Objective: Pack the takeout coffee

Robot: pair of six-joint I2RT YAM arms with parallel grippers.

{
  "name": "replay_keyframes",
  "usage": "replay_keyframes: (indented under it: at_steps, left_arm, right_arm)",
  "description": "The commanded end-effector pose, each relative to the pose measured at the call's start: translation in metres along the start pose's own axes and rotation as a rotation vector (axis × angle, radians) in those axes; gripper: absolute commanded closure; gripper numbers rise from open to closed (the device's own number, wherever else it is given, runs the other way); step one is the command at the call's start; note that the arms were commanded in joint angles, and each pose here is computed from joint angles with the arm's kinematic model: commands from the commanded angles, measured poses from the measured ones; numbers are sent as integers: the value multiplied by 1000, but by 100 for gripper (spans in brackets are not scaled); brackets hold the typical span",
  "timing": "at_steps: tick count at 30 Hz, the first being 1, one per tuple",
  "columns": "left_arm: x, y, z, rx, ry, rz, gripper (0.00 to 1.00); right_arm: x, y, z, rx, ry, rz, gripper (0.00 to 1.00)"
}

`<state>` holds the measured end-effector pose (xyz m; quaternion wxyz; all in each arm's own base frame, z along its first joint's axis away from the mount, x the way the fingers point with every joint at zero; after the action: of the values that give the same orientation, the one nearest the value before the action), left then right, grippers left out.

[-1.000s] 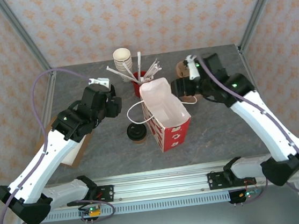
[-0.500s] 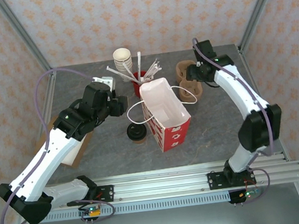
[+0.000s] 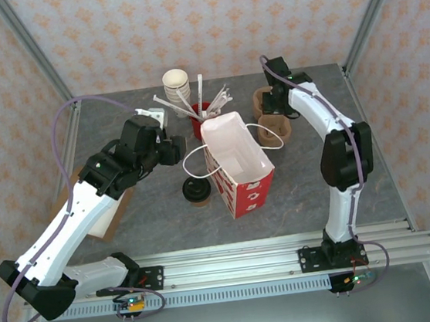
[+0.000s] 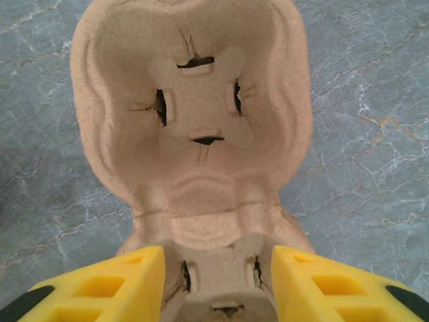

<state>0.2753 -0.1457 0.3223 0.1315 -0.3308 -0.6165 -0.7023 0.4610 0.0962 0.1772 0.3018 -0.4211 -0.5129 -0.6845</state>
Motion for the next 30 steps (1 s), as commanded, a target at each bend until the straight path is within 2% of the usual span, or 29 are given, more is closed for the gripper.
replay_keyframes:
  at_steps: [1, 18, 30]
  left_arm:
    - [4, 9, 1, 19, -10, -19, 30]
    - [3, 3, 2, 11, -2, -9, 30]
    - [3, -1, 3, 10, 2, -7, 30]
  right_arm:
    - [-5, 8, -2, 11, -25, -9, 55]
    - [-27, 7, 2, 32, -39, 40, 58]
    - [-33, 5, 1, 38, -53, 51, 54]
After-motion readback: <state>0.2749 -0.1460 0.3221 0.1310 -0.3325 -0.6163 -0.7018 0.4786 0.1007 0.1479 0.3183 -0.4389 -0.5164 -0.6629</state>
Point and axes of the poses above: each hand's point on the last joint's axis, 136 mm out from that joint toward the fingers, its own x axis back along the fingers, its own z axis along the line the jaws close on, y = z × x, the point moved 3 cm from there along x, back along the fingers, and after that the axes turned 11 degrees about -x, right-handed, at the moved point
